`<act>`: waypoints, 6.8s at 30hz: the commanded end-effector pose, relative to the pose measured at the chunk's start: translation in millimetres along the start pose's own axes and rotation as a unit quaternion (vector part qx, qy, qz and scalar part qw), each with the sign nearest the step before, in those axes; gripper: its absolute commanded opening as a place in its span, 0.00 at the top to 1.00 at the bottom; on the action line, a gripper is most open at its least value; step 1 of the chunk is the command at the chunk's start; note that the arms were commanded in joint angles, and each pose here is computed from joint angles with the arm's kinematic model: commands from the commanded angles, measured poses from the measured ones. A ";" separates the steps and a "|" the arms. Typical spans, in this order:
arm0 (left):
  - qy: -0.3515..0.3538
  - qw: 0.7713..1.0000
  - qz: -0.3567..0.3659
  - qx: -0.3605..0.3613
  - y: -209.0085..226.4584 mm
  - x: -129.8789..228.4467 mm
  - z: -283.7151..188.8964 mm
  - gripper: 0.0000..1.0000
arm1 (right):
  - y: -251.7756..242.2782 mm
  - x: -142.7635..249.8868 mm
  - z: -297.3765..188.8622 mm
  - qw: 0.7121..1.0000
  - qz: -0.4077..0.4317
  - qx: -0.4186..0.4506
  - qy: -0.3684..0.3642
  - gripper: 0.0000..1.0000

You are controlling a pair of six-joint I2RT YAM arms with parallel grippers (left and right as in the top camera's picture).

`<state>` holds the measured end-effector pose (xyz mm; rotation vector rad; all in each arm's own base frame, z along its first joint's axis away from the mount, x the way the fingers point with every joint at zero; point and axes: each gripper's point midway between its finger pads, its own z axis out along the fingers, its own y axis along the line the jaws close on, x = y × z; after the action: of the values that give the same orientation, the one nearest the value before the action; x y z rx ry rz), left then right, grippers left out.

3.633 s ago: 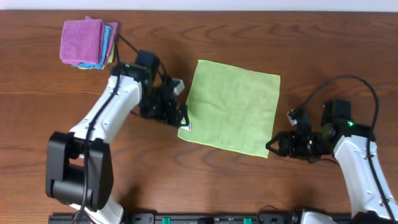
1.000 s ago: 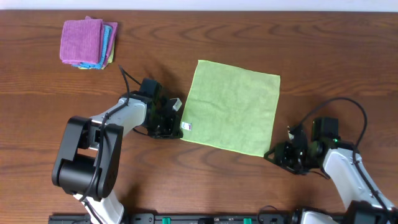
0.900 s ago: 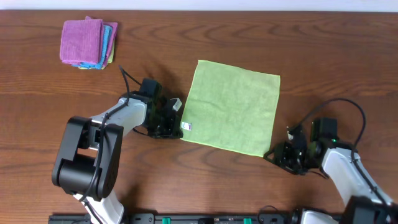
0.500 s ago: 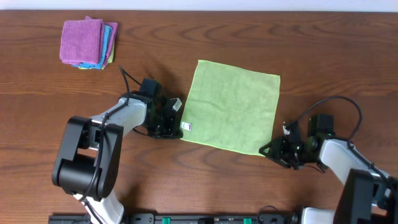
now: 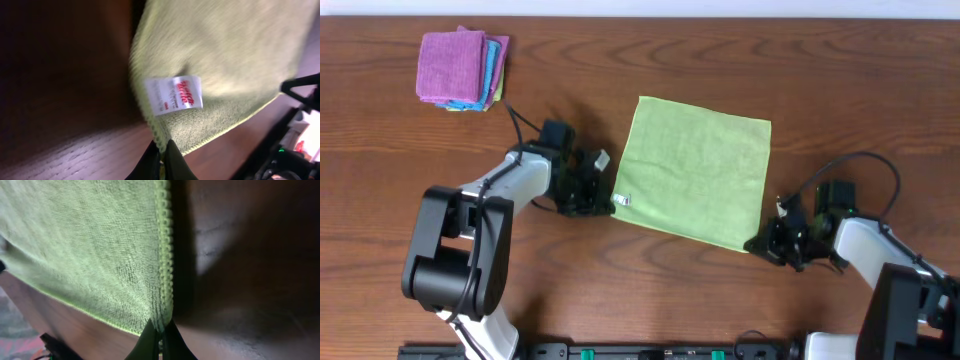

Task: Fold the cloth

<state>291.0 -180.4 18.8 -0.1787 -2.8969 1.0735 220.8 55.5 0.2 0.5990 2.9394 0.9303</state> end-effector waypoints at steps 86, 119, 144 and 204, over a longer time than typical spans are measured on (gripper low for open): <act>-0.187 0.964 0.151 -0.113 -38.5 -224.6 -15.6 0.94 | 109.4 -239.8 -37.9 0.948 -0.164 0.162 -0.218 0.99; -0.087 0.985 0.090 -0.123 3.3 -186.9 48.0 0.94 | 54.5 -231.9 -49.8 0.986 -0.097 -0.020 -0.136 0.22; -0.215 0.962 0.116 -0.120 -46.1 -238.6 -80.1 0.94 | 35.0 -235.9 -14.2 0.994 -0.060 0.024 -0.083 0.99; -0.246 0.946 0.071 -0.197 -28.1 -202.9 -194.0 0.36 | 199.0 -154.5 26.3 0.928 -0.323 0.185 0.006 0.99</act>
<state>505.1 -96.3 194.4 -0.1503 -3.6162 0.5480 418.6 172.2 52.0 -0.3994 3.0519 0.2833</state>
